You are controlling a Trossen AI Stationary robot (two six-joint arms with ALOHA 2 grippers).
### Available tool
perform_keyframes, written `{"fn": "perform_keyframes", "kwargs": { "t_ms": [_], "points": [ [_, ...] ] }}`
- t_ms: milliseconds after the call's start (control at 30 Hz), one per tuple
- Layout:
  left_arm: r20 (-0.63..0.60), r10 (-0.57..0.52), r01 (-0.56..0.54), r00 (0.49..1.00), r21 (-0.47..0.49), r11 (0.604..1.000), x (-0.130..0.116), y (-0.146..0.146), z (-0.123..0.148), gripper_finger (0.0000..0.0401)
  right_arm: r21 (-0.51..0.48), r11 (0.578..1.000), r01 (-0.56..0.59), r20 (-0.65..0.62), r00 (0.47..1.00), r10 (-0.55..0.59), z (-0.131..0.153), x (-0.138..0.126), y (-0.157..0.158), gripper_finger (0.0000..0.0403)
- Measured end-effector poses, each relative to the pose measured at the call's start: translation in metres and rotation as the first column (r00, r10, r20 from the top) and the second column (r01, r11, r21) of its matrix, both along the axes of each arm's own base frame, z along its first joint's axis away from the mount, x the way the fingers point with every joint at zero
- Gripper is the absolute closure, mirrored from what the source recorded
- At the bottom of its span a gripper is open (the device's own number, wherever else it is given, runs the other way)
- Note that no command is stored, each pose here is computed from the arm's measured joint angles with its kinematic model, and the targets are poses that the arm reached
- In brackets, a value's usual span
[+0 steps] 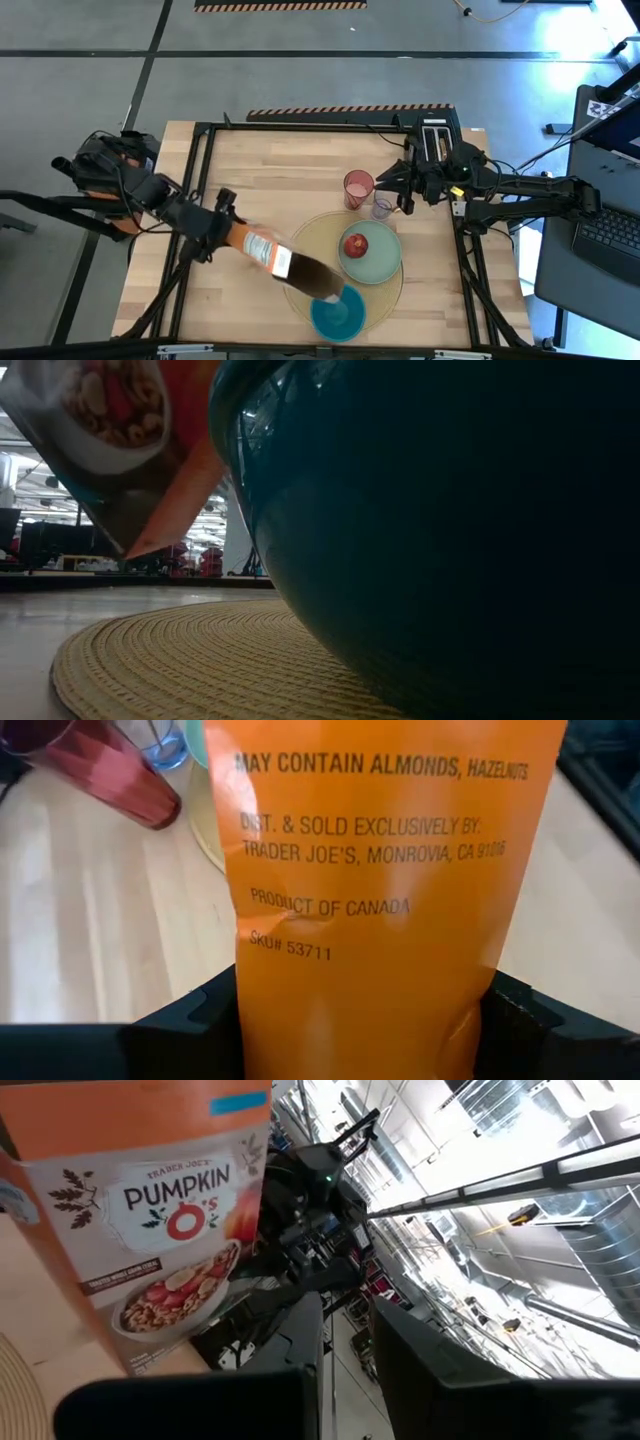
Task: Arrange a breakfast setting
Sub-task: Pour the cereal into the blue bowl
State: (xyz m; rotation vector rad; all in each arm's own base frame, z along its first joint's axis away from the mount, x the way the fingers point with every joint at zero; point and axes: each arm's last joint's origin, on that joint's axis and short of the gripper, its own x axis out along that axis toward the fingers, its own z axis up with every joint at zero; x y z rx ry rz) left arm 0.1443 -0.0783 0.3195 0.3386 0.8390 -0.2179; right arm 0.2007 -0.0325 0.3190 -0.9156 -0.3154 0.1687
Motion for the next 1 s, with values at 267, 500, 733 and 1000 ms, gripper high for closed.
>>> {"fn": "perform_keyframes", "kwargs": {
  "t_ms": [267,500,733,1000],
  "points": [
    [-0.052,0.014,-0.008,0.999,0.125,0.992,0.018,-0.024,-0.005,0.0153,0.004,1.0,0.025,-0.006,1.0,-0.025,-0.001,0.0,-0.001,0.0346],
    [-0.181,0.034,0.01,0.983,0.236,0.972,0.032,-0.047,0.004,0.0153,0.004,1.0,0.025,-0.006,1.0,-0.025,-0.001,0.0,-0.001,0.0346],
    [-0.22,0.064,0.002,0.973,0.287,0.958,0.045,-0.06,0.025,0.0153,0.004,1.0,0.025,-0.005,1.0,-0.025,-0.001,0.0,-0.001,0.0346],
    [-0.252,0.052,0.044,0.966,0.361,0.931,0.047,-0.06,0.044,0.0153,0.005,1.0,0.025,-0.011,1.0,-0.025,-0.001,0.0,-0.001,0.0346]
  ]
}}
